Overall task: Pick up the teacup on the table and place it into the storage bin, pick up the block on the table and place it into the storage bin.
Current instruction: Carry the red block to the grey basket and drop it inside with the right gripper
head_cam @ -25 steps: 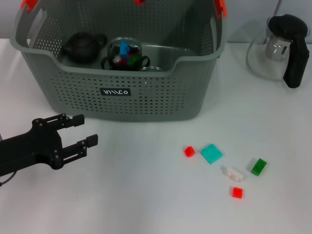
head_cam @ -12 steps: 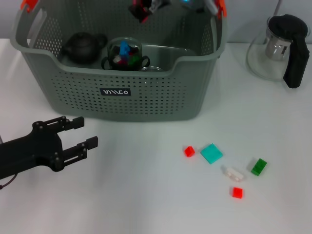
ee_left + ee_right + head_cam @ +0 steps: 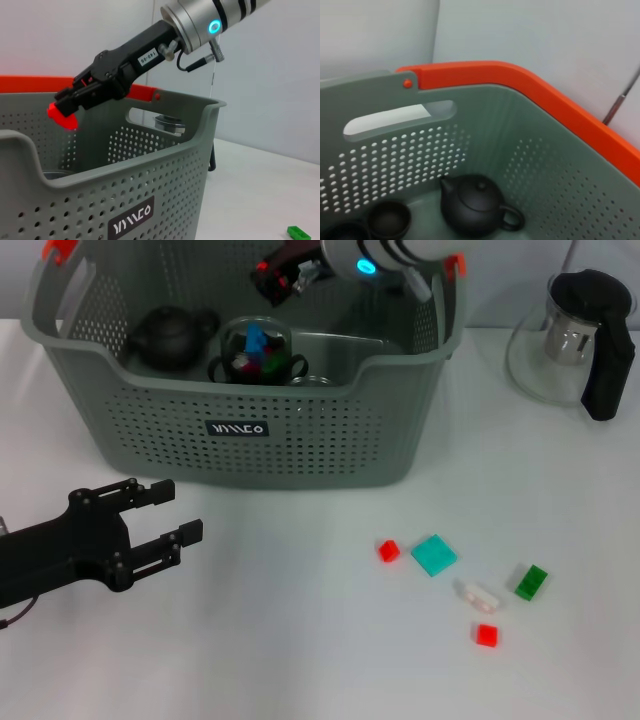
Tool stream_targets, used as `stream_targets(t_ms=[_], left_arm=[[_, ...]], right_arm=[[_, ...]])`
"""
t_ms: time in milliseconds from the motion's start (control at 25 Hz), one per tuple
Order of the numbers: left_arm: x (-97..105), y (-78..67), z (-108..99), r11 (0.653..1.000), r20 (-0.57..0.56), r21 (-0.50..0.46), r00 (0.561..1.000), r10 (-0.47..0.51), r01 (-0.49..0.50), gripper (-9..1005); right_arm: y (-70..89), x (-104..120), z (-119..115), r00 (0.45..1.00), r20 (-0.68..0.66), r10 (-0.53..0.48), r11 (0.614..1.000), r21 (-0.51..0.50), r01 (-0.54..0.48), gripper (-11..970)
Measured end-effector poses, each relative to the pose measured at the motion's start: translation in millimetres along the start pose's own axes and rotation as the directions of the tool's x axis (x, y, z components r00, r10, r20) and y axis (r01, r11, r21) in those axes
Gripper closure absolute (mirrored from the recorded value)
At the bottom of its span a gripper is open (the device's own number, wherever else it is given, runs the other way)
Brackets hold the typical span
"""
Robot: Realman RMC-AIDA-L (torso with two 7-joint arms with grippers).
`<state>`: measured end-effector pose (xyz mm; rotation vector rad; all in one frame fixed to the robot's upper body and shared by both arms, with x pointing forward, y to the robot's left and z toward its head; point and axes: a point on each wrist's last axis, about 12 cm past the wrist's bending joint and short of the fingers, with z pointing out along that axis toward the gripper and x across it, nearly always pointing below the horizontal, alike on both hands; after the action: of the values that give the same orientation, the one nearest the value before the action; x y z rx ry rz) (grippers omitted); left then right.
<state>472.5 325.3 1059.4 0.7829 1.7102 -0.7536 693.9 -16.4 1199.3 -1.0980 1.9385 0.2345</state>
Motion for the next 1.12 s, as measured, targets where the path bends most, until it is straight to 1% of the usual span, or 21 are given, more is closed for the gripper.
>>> stream_targets(t_ms=[240, 560, 1080, 1120], left_arm=[[0.2, -0.1, -0.1, 1.0, 0.0, -0.001, 1.0, 0.0, 0.0, 382], [0.4, -0.2, -0.3, 1.0, -0.001, -0.001, 1.0, -0.001, 0.001, 382], [1.4, -0.2, -0.5, 1.0, -0.004, -0.008, 1.0, -0.003, 0.003, 383], [1.5, -0.1, -0.5, 1.0, -0.005, -0.008, 1.0, -0.003, 0.003, 383]], right_arm=[[2.4, 2.3, 1.4, 1.0, 0.017, 0.019, 1.0, -0.017, -0.019, 733], [2.9, 7.8, 2.9, 1.0, 0.005, 0.006, 1.0, -0.011, -0.006, 723], [3.8, 1.7, 3.0, 1.0, 0.023, -0.014, 1.0, 0.0, 0.014, 706], [3.8, 1.1, 2.8, 1.0, 0.024, -0.015, 1.0, 0.0, 0.015, 656]])
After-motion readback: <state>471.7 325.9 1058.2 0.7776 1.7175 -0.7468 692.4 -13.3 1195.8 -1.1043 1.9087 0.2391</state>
